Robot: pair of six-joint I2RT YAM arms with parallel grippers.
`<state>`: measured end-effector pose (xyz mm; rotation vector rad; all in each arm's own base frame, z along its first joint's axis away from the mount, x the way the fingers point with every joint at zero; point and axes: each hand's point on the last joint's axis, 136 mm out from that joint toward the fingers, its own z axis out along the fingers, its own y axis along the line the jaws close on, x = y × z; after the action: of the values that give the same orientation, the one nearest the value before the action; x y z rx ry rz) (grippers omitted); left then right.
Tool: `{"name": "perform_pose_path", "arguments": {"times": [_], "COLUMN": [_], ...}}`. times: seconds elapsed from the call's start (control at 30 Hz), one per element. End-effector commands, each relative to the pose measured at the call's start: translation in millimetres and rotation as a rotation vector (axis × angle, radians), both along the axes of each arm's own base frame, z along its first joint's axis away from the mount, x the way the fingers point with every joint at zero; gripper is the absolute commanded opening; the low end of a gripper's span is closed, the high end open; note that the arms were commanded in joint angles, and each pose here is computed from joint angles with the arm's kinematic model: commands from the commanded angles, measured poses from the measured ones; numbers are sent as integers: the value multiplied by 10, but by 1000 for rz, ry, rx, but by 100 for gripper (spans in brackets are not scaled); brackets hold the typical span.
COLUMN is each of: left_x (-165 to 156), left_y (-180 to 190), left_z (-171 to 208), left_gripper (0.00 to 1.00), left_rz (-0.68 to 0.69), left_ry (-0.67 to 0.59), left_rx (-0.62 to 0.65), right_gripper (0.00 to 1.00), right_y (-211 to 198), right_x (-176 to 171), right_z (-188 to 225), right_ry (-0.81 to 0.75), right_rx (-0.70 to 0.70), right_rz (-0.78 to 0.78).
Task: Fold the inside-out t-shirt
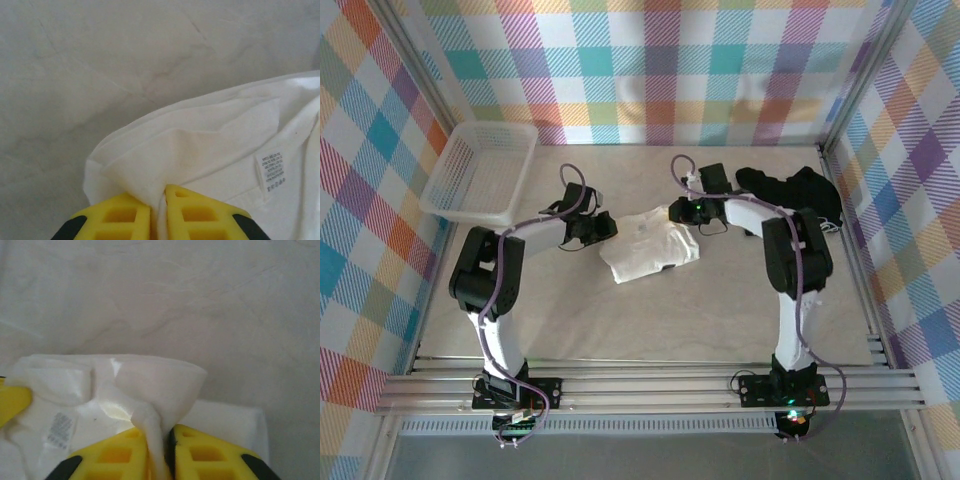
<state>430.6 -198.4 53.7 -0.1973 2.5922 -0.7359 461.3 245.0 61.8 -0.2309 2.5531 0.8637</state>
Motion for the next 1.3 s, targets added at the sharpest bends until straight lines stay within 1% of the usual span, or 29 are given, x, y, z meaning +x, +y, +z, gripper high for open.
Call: {"name": "perform_pose_path", "arguments": {"times": [0.0, 0.1, 0.17, 0.23, 0.3, 0.37, 0.43, 0.53, 0.67, 0.8, 0.97, 1.13, 1.2, 1.27], "left_x": [201, 274, 272, 218, 119, -33, -226, -474, -611, -625, -628, -629, -640, -651], "left_y": [183, 265, 340, 439, 505, 505, 425, 246, 96, 32, -47, -94, -103, -100], "left_z": [-4, 79, 188, 315, 433, 533, 553, 489, 357, 101, -91, -262, -298, -312], "left_gripper": [23, 37, 45, 52, 55, 57, 58, 58, 55, 46, 35, 27, 24, 23], "left_rz": [42, 60, 73, 95, 116, 123, 117, 79, 62, 67, 63, 56, 54, 53], "left_ry": [-18, -37, -58, -82, -96, -98, -76, -17, 36, 97, 138, 173, 181, 181], "left_rx": [70, 109, 148, 183, 189, 154, 84, 5, -29, -50, -92, -107, -111, -113], "right_gripper": [30, 43, 48, 56, 61, 65, 70, 81, 87, 90, 91, 89, 87, 82], "right_y": [-32, -149, -275, -406, -505, -563, -559, -475, -375, -288, -178, -20, 37, 86], "right_x": [108, 112, 60, -29, -157, -306, -456, -578, -547, -499, -526, -637, -675, -698], "right_z": [52, 155, 281, 441, 539, 566, 545, 494, 394, 213, -11, -217, -243, -253], "right_ry": [8, 0, -17, -52, -67, -60, -33, 20, 78, 147, 215, 277, 288, 297], "right_rx": [-66, -123, -150, -173, -195, -200, -173, -116, -77, -54, -27, 1, 24, 48], "right_rz": [4, -4, -14, -29, -36, -40, -38, -19, 0, 17, 40, 66, 72, 78]}}
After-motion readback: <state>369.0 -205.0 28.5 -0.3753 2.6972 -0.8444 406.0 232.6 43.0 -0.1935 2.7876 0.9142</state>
